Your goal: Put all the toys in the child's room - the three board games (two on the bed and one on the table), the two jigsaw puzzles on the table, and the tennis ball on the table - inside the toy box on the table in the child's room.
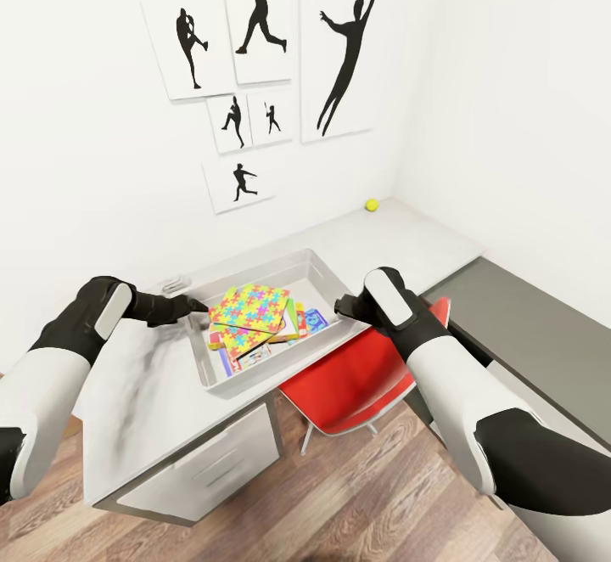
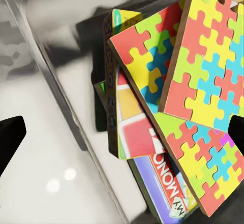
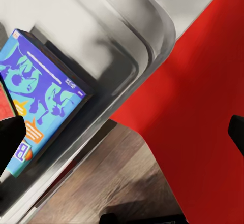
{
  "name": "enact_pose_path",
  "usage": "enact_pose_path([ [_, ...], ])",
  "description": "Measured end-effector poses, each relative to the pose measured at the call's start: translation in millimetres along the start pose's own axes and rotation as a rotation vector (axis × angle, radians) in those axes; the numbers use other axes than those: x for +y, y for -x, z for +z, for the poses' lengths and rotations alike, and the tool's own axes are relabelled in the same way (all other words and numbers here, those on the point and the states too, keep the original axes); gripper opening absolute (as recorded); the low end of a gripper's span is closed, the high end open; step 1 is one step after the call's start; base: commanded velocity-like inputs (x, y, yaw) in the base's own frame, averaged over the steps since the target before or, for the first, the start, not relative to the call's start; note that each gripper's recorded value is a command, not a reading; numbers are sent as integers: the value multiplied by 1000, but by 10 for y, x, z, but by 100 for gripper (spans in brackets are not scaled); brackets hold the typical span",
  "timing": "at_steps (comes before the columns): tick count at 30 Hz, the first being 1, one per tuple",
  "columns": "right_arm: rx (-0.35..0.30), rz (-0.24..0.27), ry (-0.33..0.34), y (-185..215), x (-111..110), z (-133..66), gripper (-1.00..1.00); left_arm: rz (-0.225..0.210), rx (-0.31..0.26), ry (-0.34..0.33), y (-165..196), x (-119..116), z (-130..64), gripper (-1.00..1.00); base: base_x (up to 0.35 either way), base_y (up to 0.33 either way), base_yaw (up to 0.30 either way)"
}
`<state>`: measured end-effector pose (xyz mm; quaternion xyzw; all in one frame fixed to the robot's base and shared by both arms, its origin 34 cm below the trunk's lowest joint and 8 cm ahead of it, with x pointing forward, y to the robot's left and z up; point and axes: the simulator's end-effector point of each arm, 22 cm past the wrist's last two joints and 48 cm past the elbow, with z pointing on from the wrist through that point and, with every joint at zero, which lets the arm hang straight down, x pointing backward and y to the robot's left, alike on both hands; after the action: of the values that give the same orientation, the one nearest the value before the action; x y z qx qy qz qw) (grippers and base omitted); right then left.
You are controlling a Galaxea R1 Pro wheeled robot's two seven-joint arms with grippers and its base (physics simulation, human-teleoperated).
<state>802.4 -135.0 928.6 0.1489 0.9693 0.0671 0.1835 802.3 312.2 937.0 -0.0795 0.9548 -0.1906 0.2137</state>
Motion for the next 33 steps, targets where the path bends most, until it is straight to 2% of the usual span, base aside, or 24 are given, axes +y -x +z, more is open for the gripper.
enact_pose_path([
  [6,-52,-2,36,142,108,-172,100,-5,-11,0,38,17,-65,100,0,0,-96],
  [10,-107,-4,58,308,125,-342,100,-26,-31,-8,100,39,-136,100,0,0,-116],
  [15,-171,-14,76,526,56,-571,100,-80,-83,-11,255,222,-335,100,0,0,-120],
  [20,-200,-23,106,552,85,-719,100,-94,-111,-17,342,351,-504,100,0,0,-121],
  [25,-230,-17,147,573,106,-895,100,-98,-142,-58,440,437,-723,100,0,0,-121],
  [29,-238,-11,187,557,63,-1051,100,-100,-175,-82,538,605,-995,100,0,0,-121],
  [33,-251,13,255,539,15,-1225,100,-101,-210,-95,625,803,-1300,100,0,0,-121],
])
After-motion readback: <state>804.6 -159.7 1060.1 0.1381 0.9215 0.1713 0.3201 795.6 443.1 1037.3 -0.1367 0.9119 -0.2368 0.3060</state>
